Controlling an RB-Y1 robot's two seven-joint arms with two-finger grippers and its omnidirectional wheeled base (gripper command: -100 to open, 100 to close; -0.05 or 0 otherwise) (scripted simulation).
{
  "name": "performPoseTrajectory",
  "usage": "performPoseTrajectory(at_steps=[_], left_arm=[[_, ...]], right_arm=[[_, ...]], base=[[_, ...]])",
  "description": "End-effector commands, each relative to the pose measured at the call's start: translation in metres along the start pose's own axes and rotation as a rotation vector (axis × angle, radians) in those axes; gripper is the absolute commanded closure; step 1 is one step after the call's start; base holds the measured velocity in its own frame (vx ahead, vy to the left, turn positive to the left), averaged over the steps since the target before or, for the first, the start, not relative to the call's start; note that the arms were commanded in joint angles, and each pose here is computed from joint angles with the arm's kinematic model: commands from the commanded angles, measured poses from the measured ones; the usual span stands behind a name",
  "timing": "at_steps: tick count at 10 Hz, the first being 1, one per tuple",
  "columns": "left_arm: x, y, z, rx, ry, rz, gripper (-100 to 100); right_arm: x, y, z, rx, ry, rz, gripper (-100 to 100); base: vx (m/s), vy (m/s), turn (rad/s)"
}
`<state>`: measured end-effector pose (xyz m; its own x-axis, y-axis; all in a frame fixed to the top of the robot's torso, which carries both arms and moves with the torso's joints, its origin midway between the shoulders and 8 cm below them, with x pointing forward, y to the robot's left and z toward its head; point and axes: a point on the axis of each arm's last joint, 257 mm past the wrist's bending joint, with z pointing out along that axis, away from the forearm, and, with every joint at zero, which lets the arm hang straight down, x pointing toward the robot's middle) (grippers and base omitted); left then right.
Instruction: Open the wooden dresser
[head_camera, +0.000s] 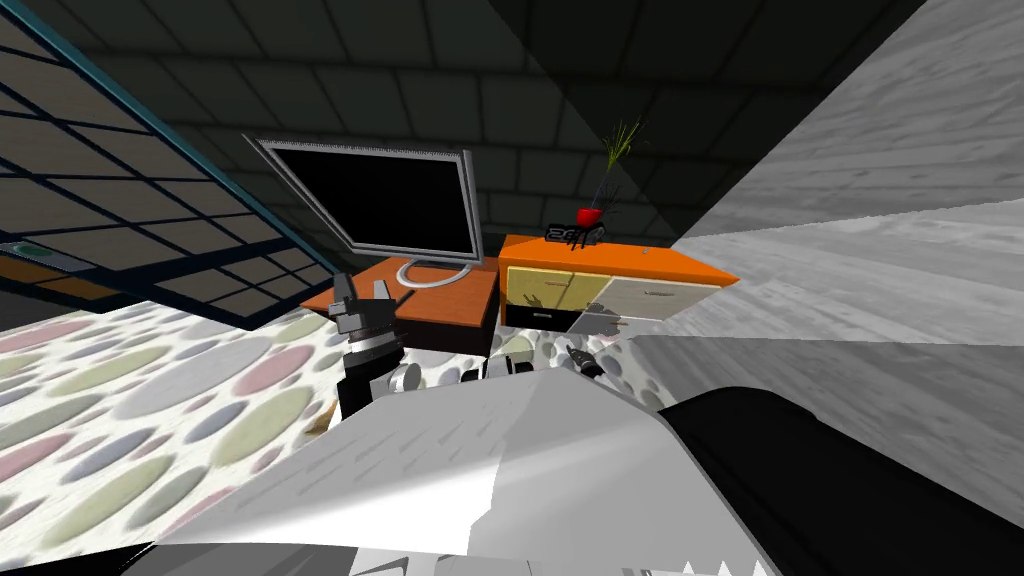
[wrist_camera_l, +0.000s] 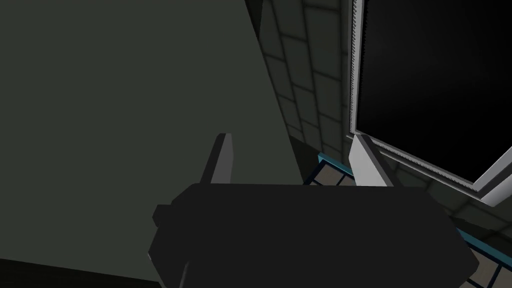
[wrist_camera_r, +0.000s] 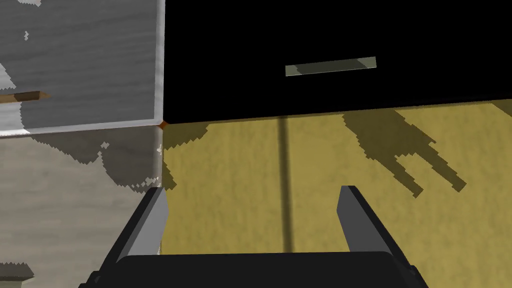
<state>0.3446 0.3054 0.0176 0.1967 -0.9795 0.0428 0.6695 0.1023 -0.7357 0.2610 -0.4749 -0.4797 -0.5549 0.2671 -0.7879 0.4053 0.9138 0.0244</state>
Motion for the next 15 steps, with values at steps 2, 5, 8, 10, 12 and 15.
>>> performPoseTrajectory(at_steps=[2,5,8,10,12,15], left_arm=[[0.000,0.000,0.000,0.000,0.000,0.000,0],[0.000,0.000,0.000,0.000,0.000,0.000,0],[0.000,0.000,0.000,0.000,0.000,0.000,0],[0.000,0.000,0.000,0.000,0.000,0.000,0],[0.000,0.000,0.000,0.000,0.000,0.000,0],[0.000,0.000,0.000,0.000,0.000,0.000,0]], right_arm=[[0.019,-0.056,-0.004,0.130,0.058,-0.147,-100],[0.028,-0.092,-0.008,0.214,0.088,-0.239,-100],[0.038,-0.131,-0.015,0.297,0.128,-0.344,-100],[0.039,-0.161,-0.022,0.366,0.150,-0.437,-100],[0.036,-0.190,-0.029,0.431,0.168,-0.529,-100],[0.023,-0.235,-0.043,0.538,0.193,-0.703,-100]], base=[[0.005,0.003,0.149],[0.004,0.002,0.189],[0.007,0.003,0.240],[0.006,0.006,0.283],[0.005,0.008,0.249],[0.004,0.010,0.273]])
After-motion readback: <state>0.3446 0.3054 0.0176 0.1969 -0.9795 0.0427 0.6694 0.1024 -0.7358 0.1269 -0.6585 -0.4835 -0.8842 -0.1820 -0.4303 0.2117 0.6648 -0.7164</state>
